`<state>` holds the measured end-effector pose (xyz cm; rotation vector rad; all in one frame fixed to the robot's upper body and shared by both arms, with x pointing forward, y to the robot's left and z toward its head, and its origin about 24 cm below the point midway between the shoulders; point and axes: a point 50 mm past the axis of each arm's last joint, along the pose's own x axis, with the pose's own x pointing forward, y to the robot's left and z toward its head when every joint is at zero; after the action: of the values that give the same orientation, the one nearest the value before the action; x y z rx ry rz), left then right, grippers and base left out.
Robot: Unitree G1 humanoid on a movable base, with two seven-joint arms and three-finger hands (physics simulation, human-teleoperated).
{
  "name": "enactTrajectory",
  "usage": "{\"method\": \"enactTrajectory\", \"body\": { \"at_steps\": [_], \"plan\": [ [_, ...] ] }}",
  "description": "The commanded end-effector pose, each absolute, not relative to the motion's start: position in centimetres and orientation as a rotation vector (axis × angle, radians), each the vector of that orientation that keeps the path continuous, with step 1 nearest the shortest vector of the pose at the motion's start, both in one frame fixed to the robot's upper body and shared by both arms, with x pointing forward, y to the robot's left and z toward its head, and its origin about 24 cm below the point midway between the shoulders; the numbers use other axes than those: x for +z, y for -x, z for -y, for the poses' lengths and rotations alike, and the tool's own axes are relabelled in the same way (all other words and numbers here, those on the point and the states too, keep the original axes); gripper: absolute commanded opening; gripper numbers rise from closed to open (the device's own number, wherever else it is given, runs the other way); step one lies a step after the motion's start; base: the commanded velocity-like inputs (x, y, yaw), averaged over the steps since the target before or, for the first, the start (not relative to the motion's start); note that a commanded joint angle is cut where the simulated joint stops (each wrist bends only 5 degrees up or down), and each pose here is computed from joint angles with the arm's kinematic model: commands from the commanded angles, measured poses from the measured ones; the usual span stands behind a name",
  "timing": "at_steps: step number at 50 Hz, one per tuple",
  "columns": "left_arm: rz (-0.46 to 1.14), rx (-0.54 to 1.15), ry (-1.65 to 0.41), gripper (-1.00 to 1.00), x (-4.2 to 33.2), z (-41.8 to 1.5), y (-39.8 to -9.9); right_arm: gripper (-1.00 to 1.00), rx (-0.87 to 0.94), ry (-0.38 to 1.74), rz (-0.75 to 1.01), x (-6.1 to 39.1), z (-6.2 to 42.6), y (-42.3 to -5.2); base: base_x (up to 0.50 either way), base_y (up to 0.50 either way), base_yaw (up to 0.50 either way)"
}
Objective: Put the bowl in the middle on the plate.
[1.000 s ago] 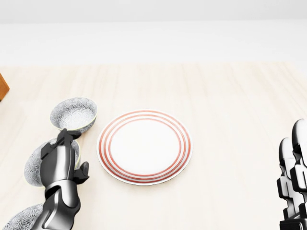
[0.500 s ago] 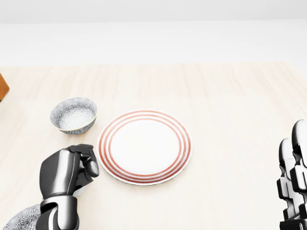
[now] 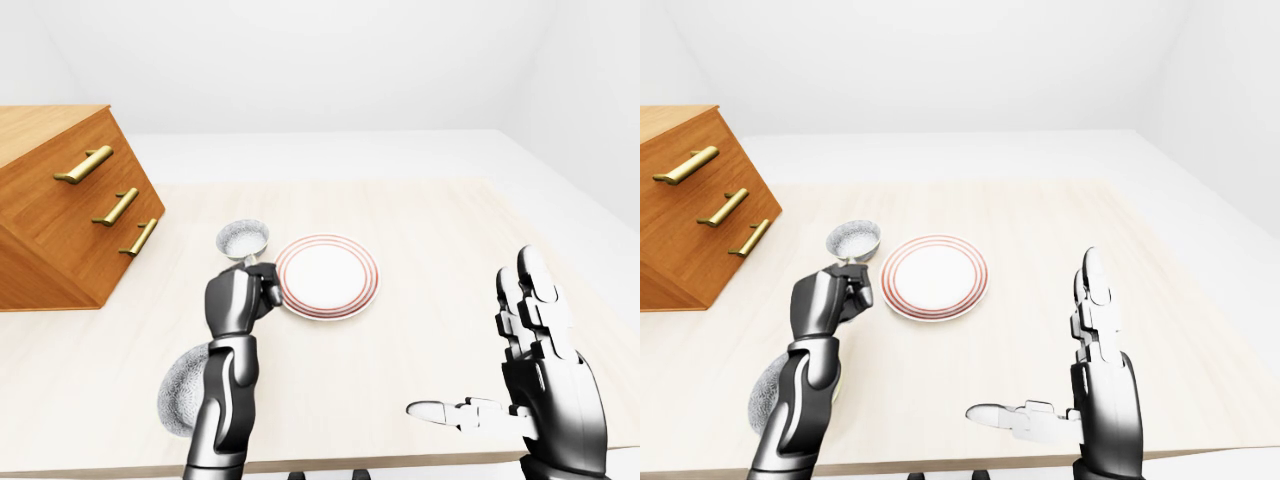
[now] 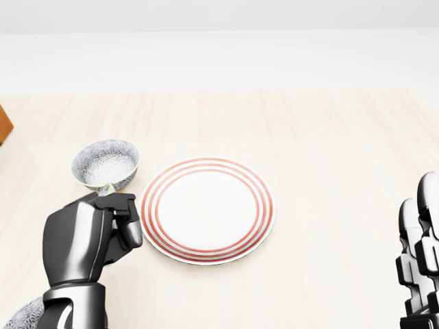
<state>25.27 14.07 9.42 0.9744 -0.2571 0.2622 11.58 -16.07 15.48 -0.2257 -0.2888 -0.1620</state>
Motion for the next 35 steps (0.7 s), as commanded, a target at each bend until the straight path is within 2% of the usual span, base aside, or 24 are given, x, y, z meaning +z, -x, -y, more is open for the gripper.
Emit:
{"method": "enactTrajectory", "body": {
  "at_steps": [1,13,16,23,35],
  "plan": [
    [0.358,0.315,-1.178,-1.0,12.0,-13.5,-24.4,1.0,-0.162,0.226,0.286,15.4,16.1,-11.6,0.0,0.0,0.0],
    [0.51,0.386,-1.158,-1.0,13.6,-11.1,-27.3,1.0,-0.162,0.226,0.287,15.5,16.1,-11.6,0.0,0.0,0.0],
    [0.524,0.308,-1.2,-1.0,12.4,-8.7,-28.5,1.0,-0.162,0.226,0.287,15.5,16.1,-11.6,0.0,0.0,0.0],
    [0.688,0.365,-1.187,-1.0,13.4,-5.2,-29.3,1.0,-0.164,0.225,0.284,15.4,16.1,-11.5,0.0,0.0,0.0],
    [0.646,0.222,-1.206,-1.0,12.3,-1.9,-31.5,1.0,-0.166,0.223,0.279,15.4,16.2,-11.5,0.0,0.0,0.0]
  ]
}}
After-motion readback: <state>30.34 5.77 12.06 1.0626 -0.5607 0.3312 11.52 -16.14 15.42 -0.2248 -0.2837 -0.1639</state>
